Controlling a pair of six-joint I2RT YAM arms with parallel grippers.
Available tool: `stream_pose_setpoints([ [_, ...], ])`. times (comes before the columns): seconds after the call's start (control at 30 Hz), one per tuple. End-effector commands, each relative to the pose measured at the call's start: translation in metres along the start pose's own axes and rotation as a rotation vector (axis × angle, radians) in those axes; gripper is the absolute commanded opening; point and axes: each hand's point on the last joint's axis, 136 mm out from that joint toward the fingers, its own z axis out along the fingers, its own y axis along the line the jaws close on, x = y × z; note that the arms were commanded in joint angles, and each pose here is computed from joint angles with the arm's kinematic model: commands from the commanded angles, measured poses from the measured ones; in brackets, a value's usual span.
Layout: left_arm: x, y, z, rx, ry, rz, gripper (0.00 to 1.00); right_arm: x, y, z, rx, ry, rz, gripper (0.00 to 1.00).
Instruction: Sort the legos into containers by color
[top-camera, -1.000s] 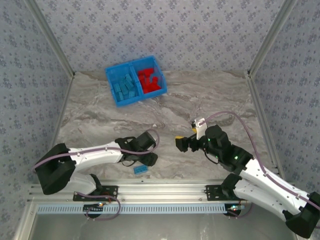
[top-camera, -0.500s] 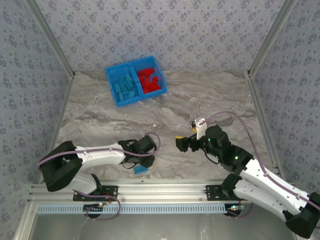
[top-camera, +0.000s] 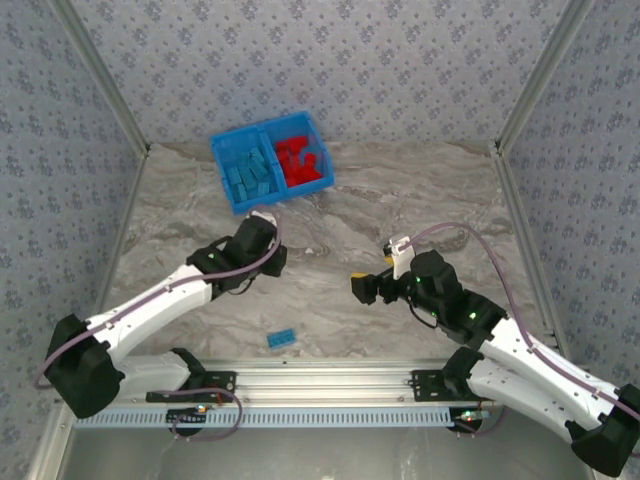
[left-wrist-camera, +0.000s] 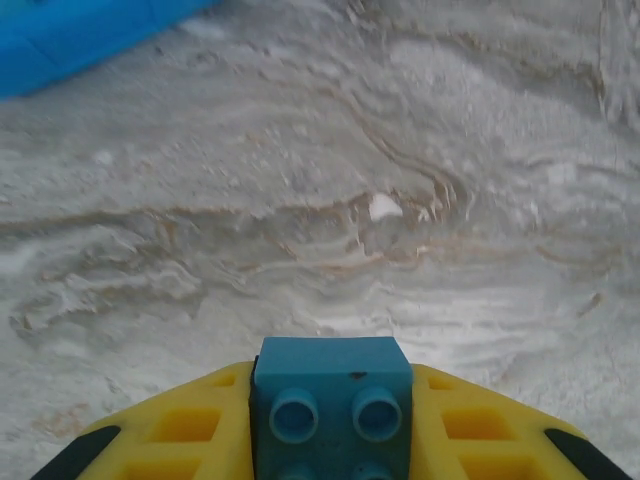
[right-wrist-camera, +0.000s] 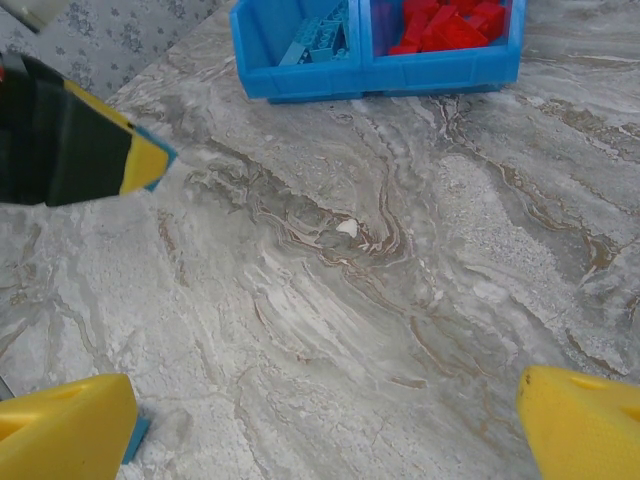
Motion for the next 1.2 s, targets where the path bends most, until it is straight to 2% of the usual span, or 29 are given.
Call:
stream_pose_setpoints([
  [0.0, -0.084, 0.062, -0.006, -0.166, -0.101, -0.075, 0.25, -0.014, 0.003, -0.006, -0.008, -0.038, 0.023, 1.0],
  [0.2, -0.179, 0.115, 0.03, -0.333, -0.123, -0.089, 0.19, -0.014, 0.0, -0.011, 0.005, -0.042, 0.024, 1.0],
  [0.37, -0.22, 0.149, 0.081, -0.426, -0.092, -0.096, 0.16, -0.014, -0.001, -0.013, 0.006, -0.062, 0.031, 1.0],
  [0.5, -0.235, 0.176, 0.115, -0.481, -0.049, -0.111, 0.15, -0.014, -0.001, -0.014, 0.004, -0.064, 0.033, 1.0],
  [0.73, -0.252, 0.203, 0.162, -0.53, -0.038, -0.059, 0.17, -0.014, -0.002, -0.015, 0.011, -0.062, 0.016, 1.0],
  [0.97, -0.258, 0.221, 0.189, -0.499, -0.073, -0.068, 0.29, -0.012, -0.003, -0.016, 0.015, -0.053, 0.003, 1.0],
  [1.17, -0.276, 0.221, 0.177, -0.504, -0.139, -0.085, 0.44, -0.017, -0.004, -0.018, 0.017, -0.062, 0.006, 1.0],
])
